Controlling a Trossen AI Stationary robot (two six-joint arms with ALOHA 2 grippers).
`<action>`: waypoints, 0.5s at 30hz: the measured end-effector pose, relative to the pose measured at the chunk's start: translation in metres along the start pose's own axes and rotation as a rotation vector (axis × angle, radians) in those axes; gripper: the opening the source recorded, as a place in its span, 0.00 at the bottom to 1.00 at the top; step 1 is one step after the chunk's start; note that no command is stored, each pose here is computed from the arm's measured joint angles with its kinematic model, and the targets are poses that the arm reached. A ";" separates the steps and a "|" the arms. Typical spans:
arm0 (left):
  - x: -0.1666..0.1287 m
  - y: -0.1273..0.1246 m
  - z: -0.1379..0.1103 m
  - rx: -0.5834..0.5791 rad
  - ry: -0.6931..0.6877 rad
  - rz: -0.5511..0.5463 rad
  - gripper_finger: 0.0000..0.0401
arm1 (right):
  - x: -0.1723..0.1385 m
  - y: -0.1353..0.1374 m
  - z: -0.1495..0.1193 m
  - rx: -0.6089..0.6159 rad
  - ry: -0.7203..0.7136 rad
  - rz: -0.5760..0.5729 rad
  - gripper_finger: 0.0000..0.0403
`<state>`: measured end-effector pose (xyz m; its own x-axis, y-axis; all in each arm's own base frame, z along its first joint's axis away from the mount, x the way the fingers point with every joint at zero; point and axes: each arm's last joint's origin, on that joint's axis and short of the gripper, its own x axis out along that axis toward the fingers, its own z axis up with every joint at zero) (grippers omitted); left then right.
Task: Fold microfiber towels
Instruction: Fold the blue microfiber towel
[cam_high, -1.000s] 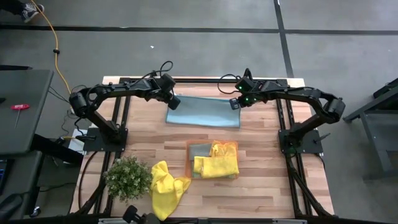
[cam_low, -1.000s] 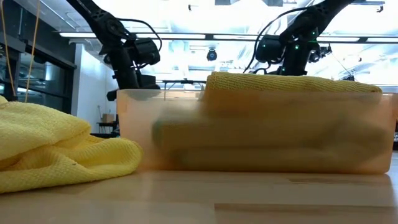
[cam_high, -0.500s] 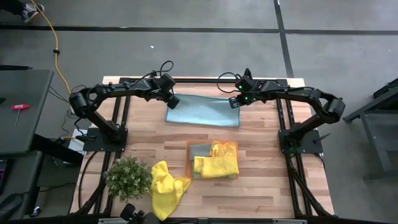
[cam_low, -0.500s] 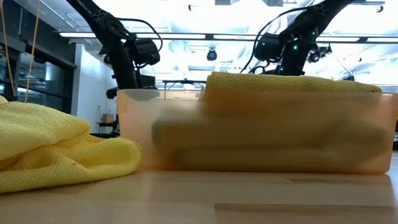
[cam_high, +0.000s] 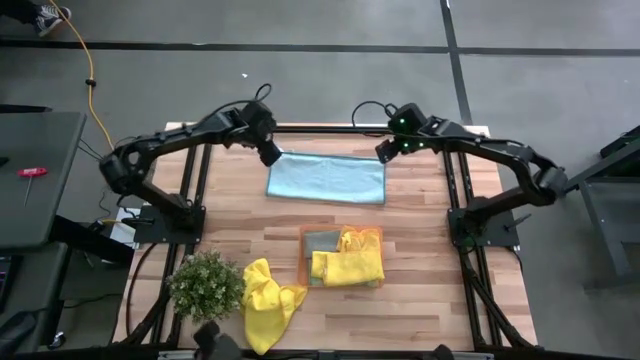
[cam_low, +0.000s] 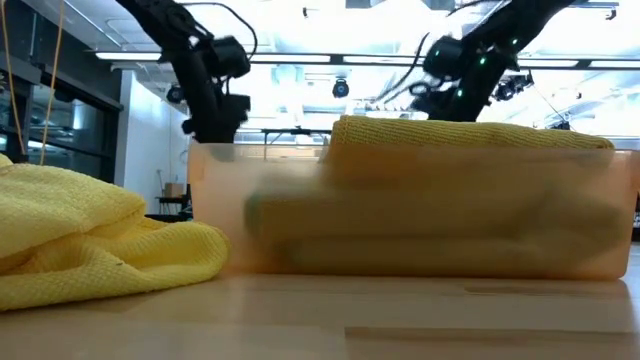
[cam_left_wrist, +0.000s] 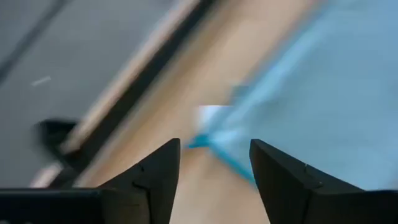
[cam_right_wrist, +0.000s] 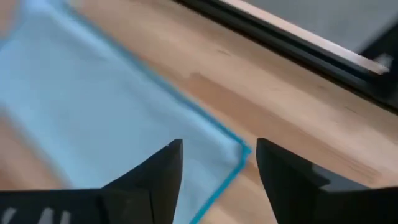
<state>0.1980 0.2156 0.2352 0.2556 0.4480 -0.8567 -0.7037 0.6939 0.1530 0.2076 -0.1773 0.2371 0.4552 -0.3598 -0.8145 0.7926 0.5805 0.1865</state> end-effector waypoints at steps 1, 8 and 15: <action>-0.004 -0.003 -0.001 0.025 -0.010 -0.069 0.47 | -0.005 0.000 0.000 -0.022 -0.006 0.033 0.49; -0.003 -0.041 -0.041 0.301 0.073 -0.346 0.43 | -0.026 0.003 -0.008 -0.120 0.024 0.114 0.49; 0.021 -0.073 -0.079 0.529 0.067 -0.285 0.39 | -0.026 0.003 -0.008 -0.127 0.024 0.095 0.49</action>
<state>0.2028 0.1300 0.1672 0.3312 0.1784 -0.9265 -0.1840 0.9753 0.1220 0.1950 -0.1598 0.2547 0.5143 -0.2825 -0.8097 0.6881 0.6995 0.1930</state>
